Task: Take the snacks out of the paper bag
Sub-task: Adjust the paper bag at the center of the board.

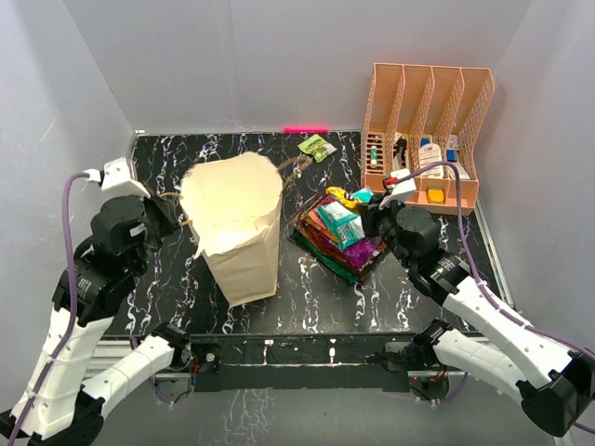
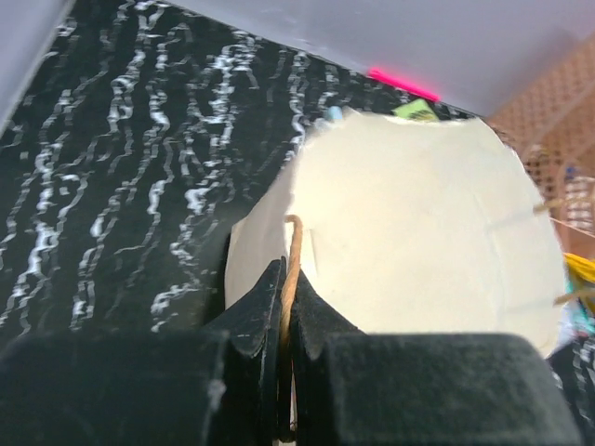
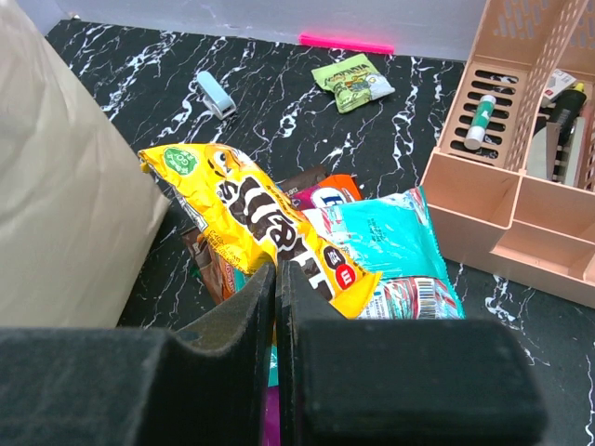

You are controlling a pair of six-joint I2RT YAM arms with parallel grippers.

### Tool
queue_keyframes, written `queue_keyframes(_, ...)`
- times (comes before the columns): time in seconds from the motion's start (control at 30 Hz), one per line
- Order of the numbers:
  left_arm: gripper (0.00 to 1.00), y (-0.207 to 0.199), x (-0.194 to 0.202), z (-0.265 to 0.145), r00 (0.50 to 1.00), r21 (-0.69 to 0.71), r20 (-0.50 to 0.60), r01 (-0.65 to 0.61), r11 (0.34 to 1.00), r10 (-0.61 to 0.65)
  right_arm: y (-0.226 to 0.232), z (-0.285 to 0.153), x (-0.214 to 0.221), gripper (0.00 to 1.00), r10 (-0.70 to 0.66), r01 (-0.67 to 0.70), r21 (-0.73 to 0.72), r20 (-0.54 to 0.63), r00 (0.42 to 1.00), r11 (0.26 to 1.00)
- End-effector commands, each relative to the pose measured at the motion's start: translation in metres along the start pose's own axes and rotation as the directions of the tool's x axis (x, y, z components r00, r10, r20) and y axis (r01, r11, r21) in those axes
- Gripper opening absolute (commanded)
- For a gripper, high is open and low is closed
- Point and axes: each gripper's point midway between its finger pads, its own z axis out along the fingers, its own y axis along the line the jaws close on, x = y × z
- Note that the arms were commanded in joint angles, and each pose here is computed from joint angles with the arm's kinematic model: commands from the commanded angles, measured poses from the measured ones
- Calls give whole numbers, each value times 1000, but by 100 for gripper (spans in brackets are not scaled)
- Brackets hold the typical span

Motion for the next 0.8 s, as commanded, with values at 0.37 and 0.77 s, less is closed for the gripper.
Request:
queue_keyframes(0.37, 0, 56, -8, -23, 993, -205, 81, -70, 976, 88, -14, 20, 21, 7, -69, 74, 81, -62, 996, 994)
queue_keyframes(0.77, 1, 75, -12, -36, 986, -266, 110, -95, 959, 128, -32, 28, 74, 7, -138, 161, 135, -171, 976, 978)
